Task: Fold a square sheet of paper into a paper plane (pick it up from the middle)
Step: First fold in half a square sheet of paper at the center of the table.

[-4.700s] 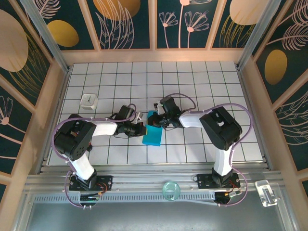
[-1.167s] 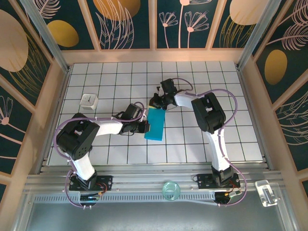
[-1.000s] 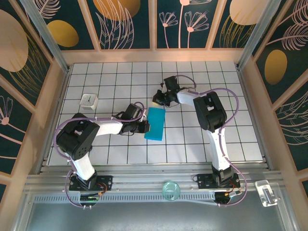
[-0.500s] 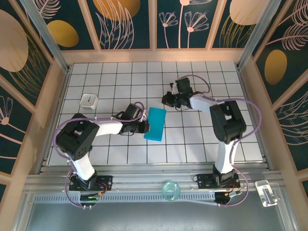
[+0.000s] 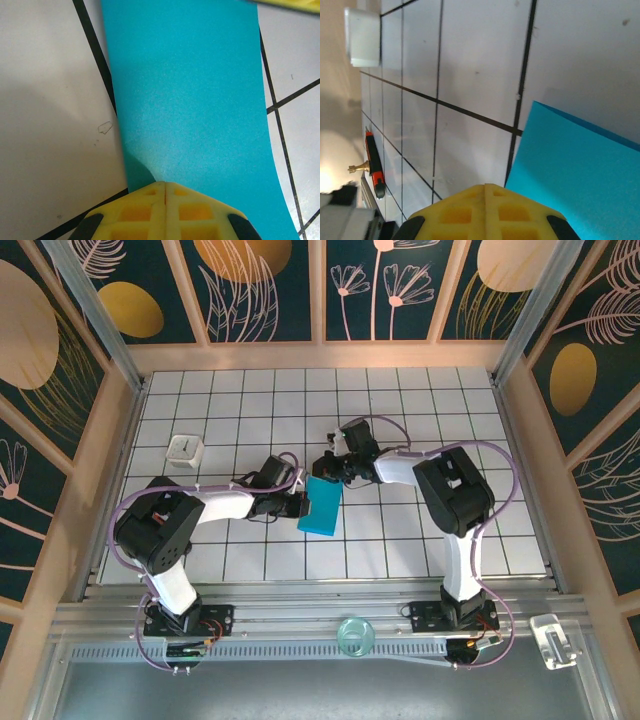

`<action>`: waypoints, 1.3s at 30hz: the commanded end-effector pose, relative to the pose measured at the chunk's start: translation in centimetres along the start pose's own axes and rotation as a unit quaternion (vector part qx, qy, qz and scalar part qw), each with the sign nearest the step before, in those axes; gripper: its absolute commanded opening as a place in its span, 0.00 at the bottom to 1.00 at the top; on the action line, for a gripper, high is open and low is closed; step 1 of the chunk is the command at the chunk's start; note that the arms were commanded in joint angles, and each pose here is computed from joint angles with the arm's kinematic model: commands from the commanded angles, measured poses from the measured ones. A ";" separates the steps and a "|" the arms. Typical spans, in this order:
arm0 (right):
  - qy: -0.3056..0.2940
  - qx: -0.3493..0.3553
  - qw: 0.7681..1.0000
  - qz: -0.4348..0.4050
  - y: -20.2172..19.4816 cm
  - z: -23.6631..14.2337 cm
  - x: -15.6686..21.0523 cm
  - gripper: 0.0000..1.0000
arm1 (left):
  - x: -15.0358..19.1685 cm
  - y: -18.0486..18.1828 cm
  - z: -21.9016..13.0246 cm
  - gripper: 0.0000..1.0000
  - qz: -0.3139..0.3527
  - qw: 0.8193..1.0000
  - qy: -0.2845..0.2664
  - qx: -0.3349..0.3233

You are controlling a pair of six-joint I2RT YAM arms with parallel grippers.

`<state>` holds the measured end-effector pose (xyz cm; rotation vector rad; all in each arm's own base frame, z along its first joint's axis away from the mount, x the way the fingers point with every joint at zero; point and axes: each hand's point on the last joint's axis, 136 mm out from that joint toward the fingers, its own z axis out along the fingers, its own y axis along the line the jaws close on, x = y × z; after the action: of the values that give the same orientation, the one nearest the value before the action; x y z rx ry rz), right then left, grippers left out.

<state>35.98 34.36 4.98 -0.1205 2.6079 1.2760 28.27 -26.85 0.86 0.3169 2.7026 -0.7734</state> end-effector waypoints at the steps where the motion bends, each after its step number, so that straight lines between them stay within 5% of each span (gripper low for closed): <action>1: 0.004 -0.022 1.000 -0.003 1.0 1.3 -0.5 0.00 | 10.2 6.2 -0.1 0.00 -0.044 0.978 0.168 -0.116; 19: 0.040 0.064 0.997 0.021 -4.7 3.3 1.9 0.00 | 8.4 5.4 -0.6 0.01 -0.037 0.982 0.148 -0.114; 25: 0.051 0.092 0.994 0.027 -6.5 2.9 3.4 0.00 | 3.3 1.4 -2.5 0.23 -0.039 0.995 0.075 -0.057; 29: 0.057 0.106 0.992 0.033 -7.7 2.7 4.5 0.00 | 0.2 -1.0 -3.8 0.29 -0.075 0.997 0.021 0.013; 39: 0.060 0.132 0.989 0.038 -8.9 2.3 5.2 0.00 | -2.3 -2.4 -3.4 0.10 -0.116 0.990 -0.001 0.086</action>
<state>35.86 35.11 2.00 -0.1564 2.6403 1.2430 28.35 -26.11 5.07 0.0482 2.7214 -0.9939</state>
